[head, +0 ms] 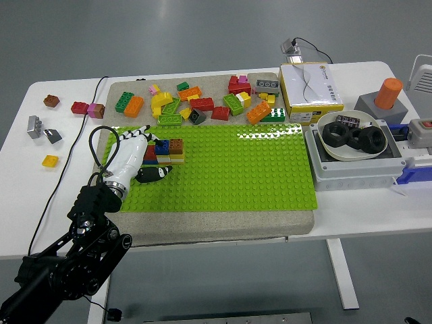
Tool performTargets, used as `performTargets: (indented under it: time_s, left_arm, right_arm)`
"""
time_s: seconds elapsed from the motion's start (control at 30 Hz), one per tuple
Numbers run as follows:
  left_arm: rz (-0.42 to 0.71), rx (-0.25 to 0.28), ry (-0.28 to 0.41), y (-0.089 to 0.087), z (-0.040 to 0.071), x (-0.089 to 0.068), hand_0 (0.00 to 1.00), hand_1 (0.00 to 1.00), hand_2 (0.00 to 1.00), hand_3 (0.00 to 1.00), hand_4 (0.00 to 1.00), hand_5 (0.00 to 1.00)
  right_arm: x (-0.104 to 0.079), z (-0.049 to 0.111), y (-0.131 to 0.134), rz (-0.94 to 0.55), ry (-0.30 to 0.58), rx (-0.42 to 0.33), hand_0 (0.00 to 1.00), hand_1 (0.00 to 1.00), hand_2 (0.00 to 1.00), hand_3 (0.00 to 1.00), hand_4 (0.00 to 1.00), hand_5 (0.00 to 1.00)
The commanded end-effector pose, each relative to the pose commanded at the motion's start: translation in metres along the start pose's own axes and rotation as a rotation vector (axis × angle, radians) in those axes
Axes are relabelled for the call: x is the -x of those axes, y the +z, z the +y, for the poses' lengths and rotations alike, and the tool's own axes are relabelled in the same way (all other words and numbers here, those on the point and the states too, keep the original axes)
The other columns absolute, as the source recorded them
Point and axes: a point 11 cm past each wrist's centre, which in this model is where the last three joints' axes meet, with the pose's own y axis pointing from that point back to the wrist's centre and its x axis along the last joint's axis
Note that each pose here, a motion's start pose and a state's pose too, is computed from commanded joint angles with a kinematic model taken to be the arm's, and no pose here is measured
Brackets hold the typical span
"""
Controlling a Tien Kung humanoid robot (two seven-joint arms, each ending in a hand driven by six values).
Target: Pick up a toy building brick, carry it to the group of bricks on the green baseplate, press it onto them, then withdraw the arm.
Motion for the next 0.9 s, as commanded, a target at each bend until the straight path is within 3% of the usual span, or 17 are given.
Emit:
performTargets:
  time_s: [0.6,0.9]
  left_arm:
    - [-0.001,-0.010,-0.011,-0.001,0.000,0.002,0.998,0.972,0.982,0.604,0.897,0.328]
    - [0.002,0.030,0.037,0.011,-0.003,-0.019,0.998,0.968,0.981,0.619,0.896,0.321]
  right_arm:
    - [0.000,0.000,0.000,-0.001,0.000,-0.002,0.590,0.559,0.624,0.667,0.670,0.708]
    - [-0.001,0.000,0.000,-0.002,0.002,-0.001,0.590,0.564,0.627,0.669,0.672,0.707]
